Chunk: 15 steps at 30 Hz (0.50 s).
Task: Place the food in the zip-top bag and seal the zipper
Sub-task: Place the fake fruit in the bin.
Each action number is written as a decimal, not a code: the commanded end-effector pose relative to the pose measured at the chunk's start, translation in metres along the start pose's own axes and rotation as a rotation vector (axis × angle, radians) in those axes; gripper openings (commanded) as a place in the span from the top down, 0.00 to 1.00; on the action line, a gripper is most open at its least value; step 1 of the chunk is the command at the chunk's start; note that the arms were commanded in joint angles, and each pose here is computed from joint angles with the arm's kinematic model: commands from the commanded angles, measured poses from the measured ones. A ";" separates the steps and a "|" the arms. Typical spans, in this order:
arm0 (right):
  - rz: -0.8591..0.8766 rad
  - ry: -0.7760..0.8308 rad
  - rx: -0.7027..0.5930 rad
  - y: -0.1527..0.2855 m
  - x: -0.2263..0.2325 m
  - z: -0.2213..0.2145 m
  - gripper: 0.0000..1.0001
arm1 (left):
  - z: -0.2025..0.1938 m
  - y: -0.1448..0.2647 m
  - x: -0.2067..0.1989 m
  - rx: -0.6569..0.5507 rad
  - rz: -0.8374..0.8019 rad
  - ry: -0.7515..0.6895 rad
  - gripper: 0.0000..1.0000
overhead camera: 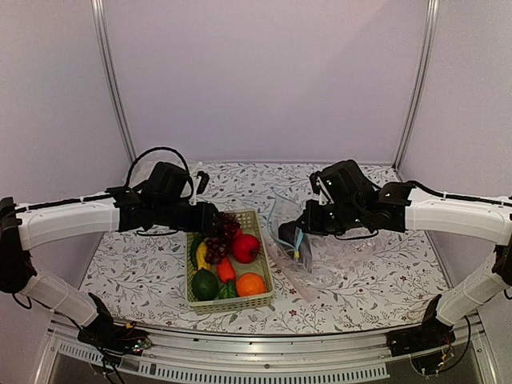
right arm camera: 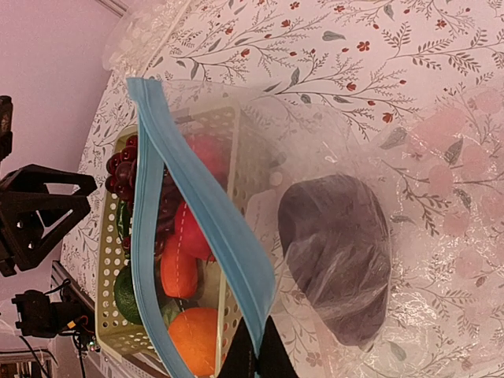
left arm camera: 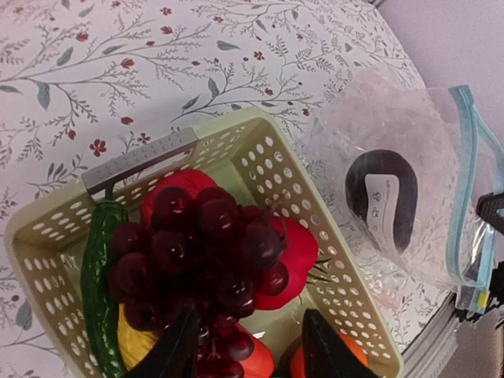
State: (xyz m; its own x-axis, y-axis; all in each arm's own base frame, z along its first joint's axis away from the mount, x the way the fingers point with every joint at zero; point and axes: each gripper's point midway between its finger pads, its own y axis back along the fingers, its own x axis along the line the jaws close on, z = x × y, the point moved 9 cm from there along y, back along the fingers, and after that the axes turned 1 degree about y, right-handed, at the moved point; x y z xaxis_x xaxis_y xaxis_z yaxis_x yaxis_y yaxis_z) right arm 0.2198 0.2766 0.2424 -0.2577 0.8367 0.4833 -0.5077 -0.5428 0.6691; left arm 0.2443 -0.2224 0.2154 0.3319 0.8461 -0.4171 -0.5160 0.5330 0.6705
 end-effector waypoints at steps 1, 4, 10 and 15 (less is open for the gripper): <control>0.017 0.009 -0.020 0.003 0.005 0.004 1.00 | 0.014 0.020 -0.011 -0.035 -0.071 -0.039 0.40; 0.018 0.011 -0.021 0.004 0.006 0.005 1.00 | 0.019 0.045 -0.010 -0.079 -0.031 -0.054 0.23; 0.024 0.013 -0.020 0.001 0.007 0.006 1.00 | 0.013 0.056 0.018 -0.041 0.132 -0.036 0.29; 0.028 0.015 -0.015 0.001 0.008 0.006 1.00 | 0.001 0.029 0.032 0.077 0.179 -0.014 0.51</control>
State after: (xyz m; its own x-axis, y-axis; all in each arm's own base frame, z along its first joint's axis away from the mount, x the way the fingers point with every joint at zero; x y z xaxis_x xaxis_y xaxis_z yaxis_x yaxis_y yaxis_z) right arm 0.2197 0.2768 0.2426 -0.2593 0.8353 0.4849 -0.5061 -0.5451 0.6683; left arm 0.2382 -0.1850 0.2573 0.3031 0.8887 -0.3441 -0.5965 0.4585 0.6588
